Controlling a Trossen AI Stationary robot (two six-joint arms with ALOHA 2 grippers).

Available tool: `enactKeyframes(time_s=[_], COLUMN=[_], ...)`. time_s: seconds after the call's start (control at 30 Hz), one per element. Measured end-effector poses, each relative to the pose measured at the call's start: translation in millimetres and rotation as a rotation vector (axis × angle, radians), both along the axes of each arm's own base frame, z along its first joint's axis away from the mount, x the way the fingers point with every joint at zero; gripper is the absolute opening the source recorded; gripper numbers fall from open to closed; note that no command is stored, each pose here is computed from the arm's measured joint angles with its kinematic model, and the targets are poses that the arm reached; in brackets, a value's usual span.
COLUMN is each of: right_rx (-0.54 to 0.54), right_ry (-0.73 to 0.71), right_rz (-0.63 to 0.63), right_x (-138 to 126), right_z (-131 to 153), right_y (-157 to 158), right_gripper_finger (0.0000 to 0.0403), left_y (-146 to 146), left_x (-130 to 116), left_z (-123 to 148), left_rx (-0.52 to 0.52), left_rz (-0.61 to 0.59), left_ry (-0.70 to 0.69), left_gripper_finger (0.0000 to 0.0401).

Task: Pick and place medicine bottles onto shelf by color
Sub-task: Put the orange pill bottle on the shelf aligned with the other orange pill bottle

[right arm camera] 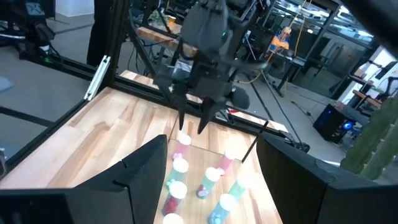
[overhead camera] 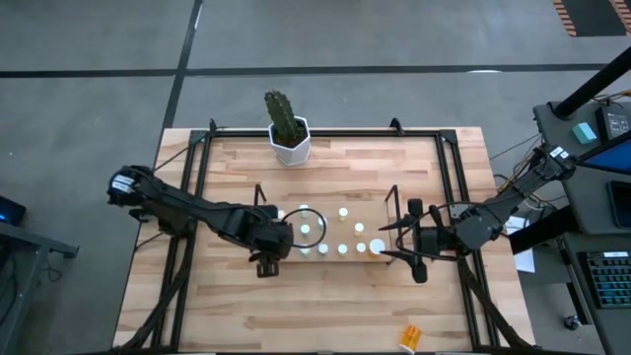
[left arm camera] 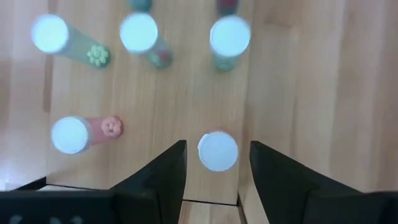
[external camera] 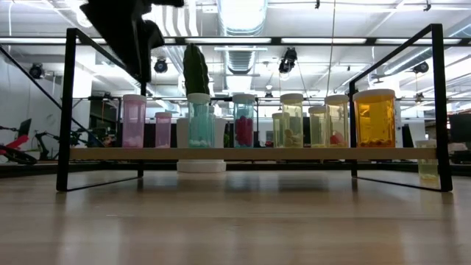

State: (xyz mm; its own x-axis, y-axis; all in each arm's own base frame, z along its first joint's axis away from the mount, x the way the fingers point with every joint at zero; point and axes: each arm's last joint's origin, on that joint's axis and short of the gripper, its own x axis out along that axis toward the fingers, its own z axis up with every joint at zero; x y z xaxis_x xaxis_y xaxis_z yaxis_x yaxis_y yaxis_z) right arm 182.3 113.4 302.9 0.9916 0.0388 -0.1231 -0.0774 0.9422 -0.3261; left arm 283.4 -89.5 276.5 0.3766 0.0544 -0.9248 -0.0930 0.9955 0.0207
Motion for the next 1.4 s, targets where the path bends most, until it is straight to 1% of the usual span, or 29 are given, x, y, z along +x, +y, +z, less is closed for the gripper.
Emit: enactKeyframes(time_s=[0.1,0.17,0.27,0.37,0.5,0.63,0.7,0.8,0.87,0.97,1.07,1.17,1.23,1.3,1.4], right_rx=[0.011,0.004,0.007,0.009,0.002,0.049,0.070,0.102,0.109,0.053,0.025,0.040,0.028,0.012,0.008], right_ry=[0.009,0.022,0.070,0.152,0.294,0.447,0.509,0.598,0.649,0.721,0.786,0.945,1.064,1.136,1.227], right_rz=[0.019,0.044,0.090,0.125,0.176,0.174,0.158,0.123,0.093,0.047,-0.018,-0.036,-0.091,-0.148,-0.155], right_x=[-0.5,-1.0,-2.3,-0.7,-0.2,-4.2,-5.4,-8.1,-9.8,-10.6,-4.5,-1.3,-1.8,-2.1,-0.9], right_z=[4.5,12.7,30.2,46.0,60.8,68.3,68.0,60.1,49.8,24.5,-2.3,-21.9,-37.4,-52.1,-67.2], right_y=[5.3,12.2,26.4,44.2,76.9,110.6,126.7,149.3,162.9,180.5,194.6,205.0,208.3,212.0,217.5], right_gripper_finger=[0.0237,0.0237,0.0237,0.0237,0.0237,0.0237,0.0237,0.0237,0.0237,0.0237,0.0238,0.0245,0.0253,0.0260,0.0271], left_y=[0.3,-0.1,-3.5,-10.0,-24.9,-41.4,-48.6,-54.1,-55.8,-56.1,-55.7,-55.8,-55.9,-56.0,-56.0], left_x=[-4.4,-5.5,-8.2,-7.9,-5.7,-4.2,-3.9,-2.3,-1.9,-1.5,-1.1,-0.7,-0.3,-0.2,0.0], left_z=[12.3,20.3,36.4,54.8,74.6,87.7,90.8,94.4,95.1,96.1,96.7,97.7,99.4,100.1,101.0], left_rx=[-0.023,-0.039,-0.058,-0.054,-0.032,-0.013,0.003,0.009,0.006,0.002,0.001,-0.001,-0.005,-0.008,-0.011], left_rz=[-0.005,-0.013,-0.050,-0.099,-0.173,-0.231,-0.256,-0.270,-0.274,-0.271,-0.268,-0.264,-0.258,-0.256,-0.254], left_ry=[-0.070,-0.129,-0.254,-0.426,-0.640,-0.800,-0.848,-0.903,-0.917,-0.930,-0.936,-0.947,-0.964,-0.971,-0.980], left_gripper_finger=[0.0158,0.0158,0.0158,0.0158,0.0158,0.0157,0.0157,0.0157,0.0157,0.0157,0.0157,0.0157,0.0157,0.0157,0.0157])
